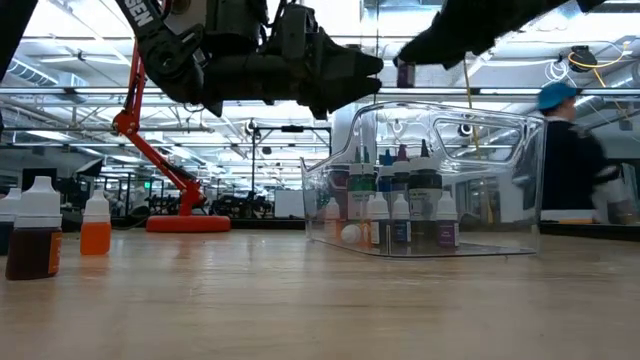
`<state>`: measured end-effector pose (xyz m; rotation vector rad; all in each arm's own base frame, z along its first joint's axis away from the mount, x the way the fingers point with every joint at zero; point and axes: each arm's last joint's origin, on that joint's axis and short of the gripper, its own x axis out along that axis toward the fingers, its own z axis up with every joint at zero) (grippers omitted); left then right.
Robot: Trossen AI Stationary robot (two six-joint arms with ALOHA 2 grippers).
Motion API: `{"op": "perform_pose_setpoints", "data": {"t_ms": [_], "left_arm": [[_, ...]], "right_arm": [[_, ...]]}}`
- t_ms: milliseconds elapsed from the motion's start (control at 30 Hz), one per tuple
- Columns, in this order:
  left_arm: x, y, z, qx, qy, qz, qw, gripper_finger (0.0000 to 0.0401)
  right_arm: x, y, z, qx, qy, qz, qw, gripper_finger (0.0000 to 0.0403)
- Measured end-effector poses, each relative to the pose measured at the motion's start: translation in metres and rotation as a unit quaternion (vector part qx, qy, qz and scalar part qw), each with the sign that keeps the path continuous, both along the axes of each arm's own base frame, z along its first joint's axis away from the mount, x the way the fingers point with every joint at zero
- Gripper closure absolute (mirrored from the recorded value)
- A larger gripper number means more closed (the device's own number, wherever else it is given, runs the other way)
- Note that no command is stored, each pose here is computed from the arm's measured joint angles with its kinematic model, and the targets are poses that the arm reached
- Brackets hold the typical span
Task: Pick & Place food coloring
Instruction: Put the purple food coloring bottle into the transparent container
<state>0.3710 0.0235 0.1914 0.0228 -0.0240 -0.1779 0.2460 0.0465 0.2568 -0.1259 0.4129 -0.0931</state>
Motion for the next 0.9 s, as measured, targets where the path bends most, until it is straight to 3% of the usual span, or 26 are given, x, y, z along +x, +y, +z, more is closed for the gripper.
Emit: {"op": "perform_pose_setpoints", "data": {"t_ms": [300,800,900], "left_arm": [[0.003,0.008,-0.002,-0.019,-0.116,0.013,0.993,0.0155],[0.003,0.01,-0.002,-0.024,-0.125,-0.005,0.992,0.0155],[0.002,0.01,0.0,-0.028,-0.138,-0.016,0.99,0.0155]], "right_arm": [[0.007,-0.008,0.019,-0.058,-0.091,0.001,0.994,0.0358],[0.005,-0.01,0.028,-0.087,-0.119,0.003,0.989,0.0358],[0.003,-0.012,0.038,-0.097,-0.152,-0.009,0.984,0.0358]]}}
